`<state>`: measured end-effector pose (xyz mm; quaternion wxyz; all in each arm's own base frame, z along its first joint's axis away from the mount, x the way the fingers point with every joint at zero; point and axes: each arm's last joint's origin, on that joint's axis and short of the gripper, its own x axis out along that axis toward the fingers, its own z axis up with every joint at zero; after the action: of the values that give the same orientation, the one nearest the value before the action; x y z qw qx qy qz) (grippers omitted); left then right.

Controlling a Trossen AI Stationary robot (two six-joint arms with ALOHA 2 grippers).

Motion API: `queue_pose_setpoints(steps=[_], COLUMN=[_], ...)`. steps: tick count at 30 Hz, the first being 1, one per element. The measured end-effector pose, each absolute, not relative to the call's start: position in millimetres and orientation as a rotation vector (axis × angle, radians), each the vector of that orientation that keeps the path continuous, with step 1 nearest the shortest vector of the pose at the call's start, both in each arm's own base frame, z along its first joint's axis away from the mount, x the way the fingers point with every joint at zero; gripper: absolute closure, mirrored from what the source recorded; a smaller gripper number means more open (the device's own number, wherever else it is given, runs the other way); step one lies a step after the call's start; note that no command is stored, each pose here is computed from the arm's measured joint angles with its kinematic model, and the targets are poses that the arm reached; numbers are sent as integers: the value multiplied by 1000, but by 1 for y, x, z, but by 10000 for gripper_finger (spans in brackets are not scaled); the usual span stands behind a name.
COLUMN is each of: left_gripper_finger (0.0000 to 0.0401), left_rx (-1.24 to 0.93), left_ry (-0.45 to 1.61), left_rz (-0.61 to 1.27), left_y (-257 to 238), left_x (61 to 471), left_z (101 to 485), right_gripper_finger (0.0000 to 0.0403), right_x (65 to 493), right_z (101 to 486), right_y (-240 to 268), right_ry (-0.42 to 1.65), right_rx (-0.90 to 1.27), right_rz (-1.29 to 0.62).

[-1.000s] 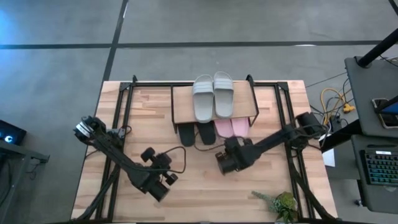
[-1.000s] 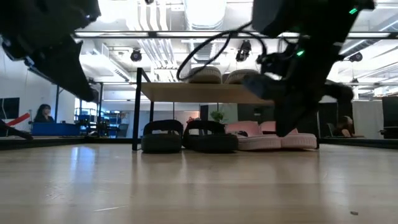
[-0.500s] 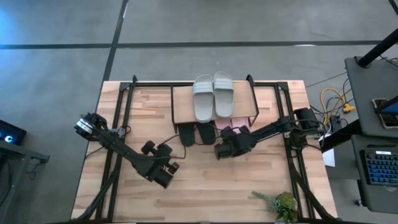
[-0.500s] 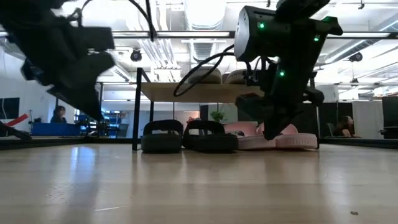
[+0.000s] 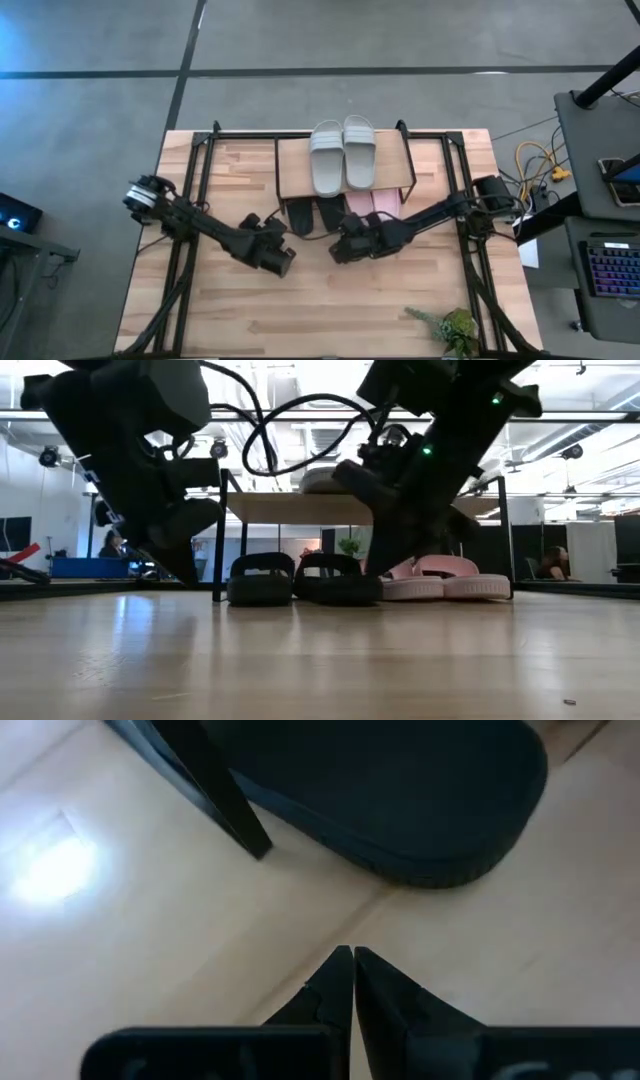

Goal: Pick and place slides into the shelf
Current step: Adjust the slides under the shelf

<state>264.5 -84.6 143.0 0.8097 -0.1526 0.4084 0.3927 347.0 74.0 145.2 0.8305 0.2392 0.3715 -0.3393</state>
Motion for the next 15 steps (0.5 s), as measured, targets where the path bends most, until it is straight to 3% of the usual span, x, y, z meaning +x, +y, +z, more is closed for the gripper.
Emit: queue_pose_setpoints(steps=[8,15], left_gripper_finger=[401,401], left_rx=[-280,-353], left_ry=[849,774], left_rz=[834,616], left_y=[-80,-86], left_x=[259,273], left_z=[144,139], right_gripper_finger=[390,390], right_x=[355,365], right_z=[134,131], right_y=[63,68], right_ry=[790,809], right_rx=[542,576], right_rz=[-733,-684])
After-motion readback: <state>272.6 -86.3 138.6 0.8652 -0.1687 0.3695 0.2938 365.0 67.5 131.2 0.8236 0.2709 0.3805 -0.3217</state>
